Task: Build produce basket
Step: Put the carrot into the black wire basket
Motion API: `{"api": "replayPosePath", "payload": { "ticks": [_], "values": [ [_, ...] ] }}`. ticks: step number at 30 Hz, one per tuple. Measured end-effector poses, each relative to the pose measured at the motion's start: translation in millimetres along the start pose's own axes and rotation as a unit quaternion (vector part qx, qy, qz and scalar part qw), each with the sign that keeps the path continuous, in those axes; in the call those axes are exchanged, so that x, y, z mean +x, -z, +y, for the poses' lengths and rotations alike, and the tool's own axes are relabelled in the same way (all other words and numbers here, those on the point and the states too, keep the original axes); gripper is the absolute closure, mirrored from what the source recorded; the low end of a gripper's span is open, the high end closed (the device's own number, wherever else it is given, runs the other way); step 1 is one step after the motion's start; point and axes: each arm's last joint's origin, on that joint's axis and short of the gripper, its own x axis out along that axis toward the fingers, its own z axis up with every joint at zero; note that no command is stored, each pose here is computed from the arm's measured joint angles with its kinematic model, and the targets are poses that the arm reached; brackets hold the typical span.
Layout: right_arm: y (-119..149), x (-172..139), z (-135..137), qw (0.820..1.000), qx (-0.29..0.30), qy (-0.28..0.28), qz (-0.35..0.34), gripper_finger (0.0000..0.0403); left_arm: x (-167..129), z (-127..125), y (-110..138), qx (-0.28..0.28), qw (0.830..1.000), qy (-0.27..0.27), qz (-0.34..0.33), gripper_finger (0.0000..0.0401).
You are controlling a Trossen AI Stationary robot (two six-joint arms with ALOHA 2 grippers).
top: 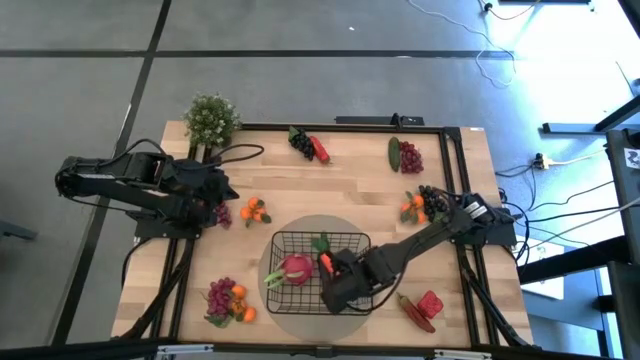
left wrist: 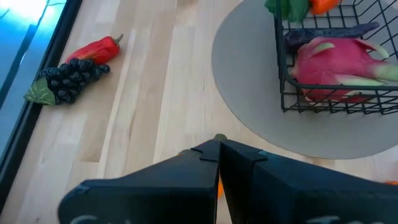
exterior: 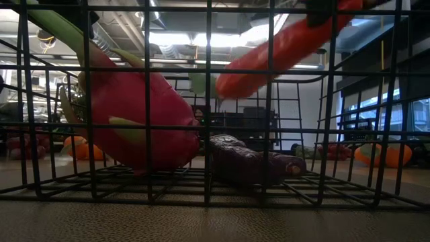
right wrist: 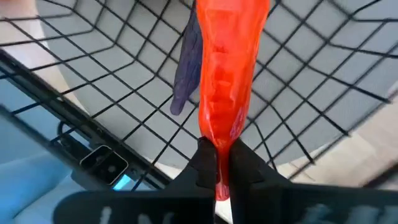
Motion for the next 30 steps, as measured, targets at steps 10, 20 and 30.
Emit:
{"api": "replayPosePath", "payload": {
  "ticks": [10,20,30],
  "values": [
    [-13.5,14.7,1.4,0.999,-0.021,0.005,0.027,0.0397,0.0,0.0,-0.4,-0.002,1.000,0.000,-0.002,0.0401],
    [-18.3,14.7,0.8,0.999,-0.033,0.004,0.025,0.0354,0.0,0.0,-0.4,-0.002,1.000,0.000,-0.002,0.0401],
    [-20.5,14.6,0.7,0.999,-0.031,0.003,0.024,0.0334,0.0,0.0,-0.4,-0.002,1.000,0.000,-0.002,0.0401]
  ]
}}
